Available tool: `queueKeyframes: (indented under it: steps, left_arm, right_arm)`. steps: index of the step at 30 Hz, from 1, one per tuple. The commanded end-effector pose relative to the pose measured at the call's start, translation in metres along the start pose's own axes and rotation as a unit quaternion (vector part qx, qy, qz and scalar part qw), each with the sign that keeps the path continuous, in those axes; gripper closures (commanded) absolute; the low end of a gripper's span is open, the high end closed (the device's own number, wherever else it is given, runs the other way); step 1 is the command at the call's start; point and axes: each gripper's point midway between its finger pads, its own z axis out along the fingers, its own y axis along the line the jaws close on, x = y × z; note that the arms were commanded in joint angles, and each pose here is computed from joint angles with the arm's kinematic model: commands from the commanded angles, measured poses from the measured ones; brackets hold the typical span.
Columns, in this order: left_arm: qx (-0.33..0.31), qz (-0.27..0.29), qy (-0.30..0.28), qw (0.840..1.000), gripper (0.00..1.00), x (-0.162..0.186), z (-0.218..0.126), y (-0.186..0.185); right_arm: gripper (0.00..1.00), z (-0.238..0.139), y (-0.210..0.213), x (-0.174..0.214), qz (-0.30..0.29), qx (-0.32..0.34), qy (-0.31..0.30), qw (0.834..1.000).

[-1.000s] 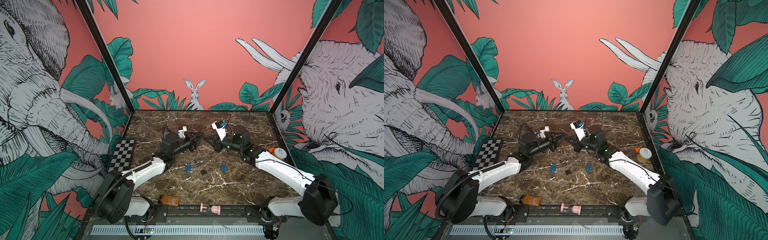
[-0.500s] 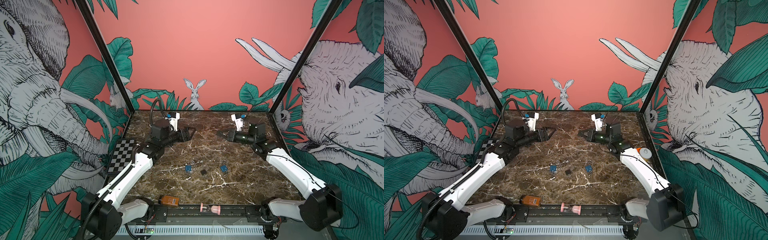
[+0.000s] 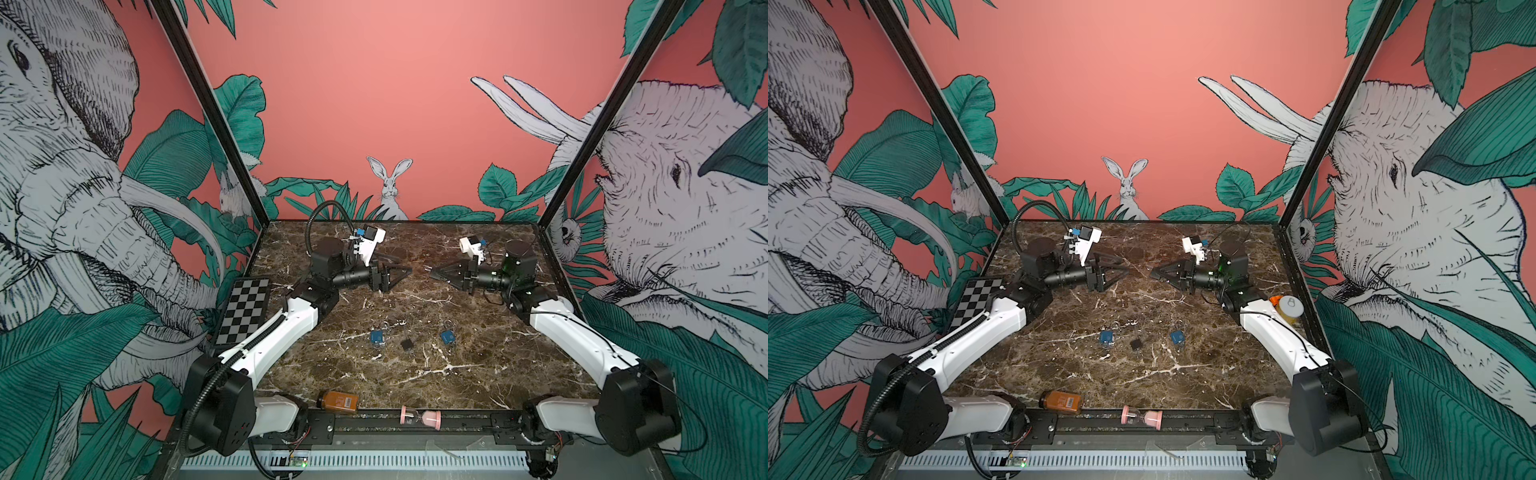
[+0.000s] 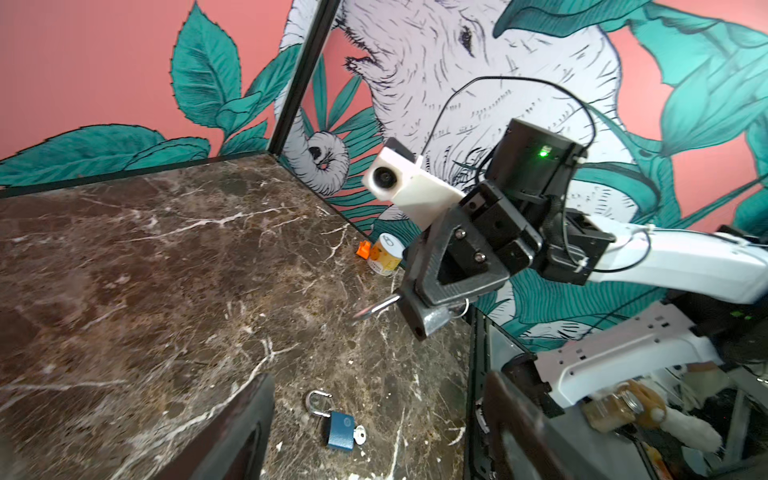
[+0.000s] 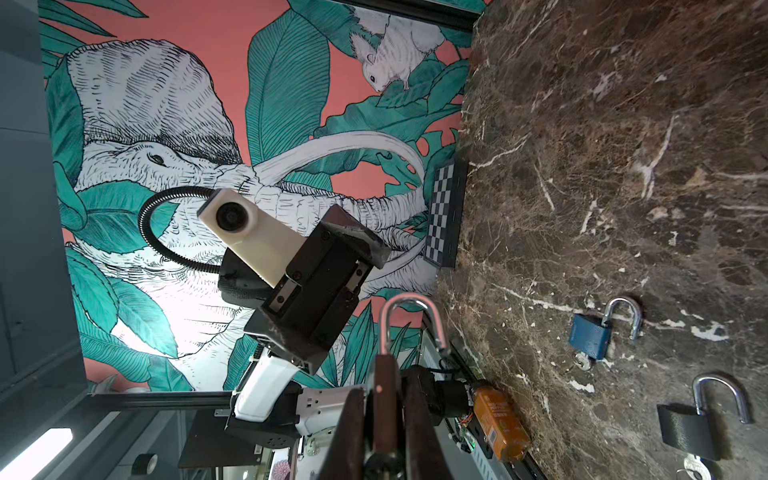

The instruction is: Lock with the key

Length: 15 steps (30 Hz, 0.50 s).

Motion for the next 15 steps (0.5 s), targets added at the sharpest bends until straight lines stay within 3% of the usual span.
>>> queueKeyframes:
  steps: [1, 5, 15]
  left_arm:
    - [0.065, 0.013, -0.013, 0.998, 0.22, -0.012, 0.001, -0.022]
    - [0.101, -0.005, -0.008, 0.995, 0.28, -0.014, 0.006, -0.026]
    - [0.111, -0.018, 0.005, 0.994, 0.31, -0.005, 0.013, -0.026]
  right_arm:
    - [1.0, 0.005, 0.023, 0.009, -0.032, -0.027, 0.027, 0.999]
    - [1.0, 0.011, 0.028, 0.011, -0.036, -0.033, 0.035, 0.998]
    - [1.0, 0.022, 0.035, 0.014, -0.039, -0.046, 0.043, 0.997]
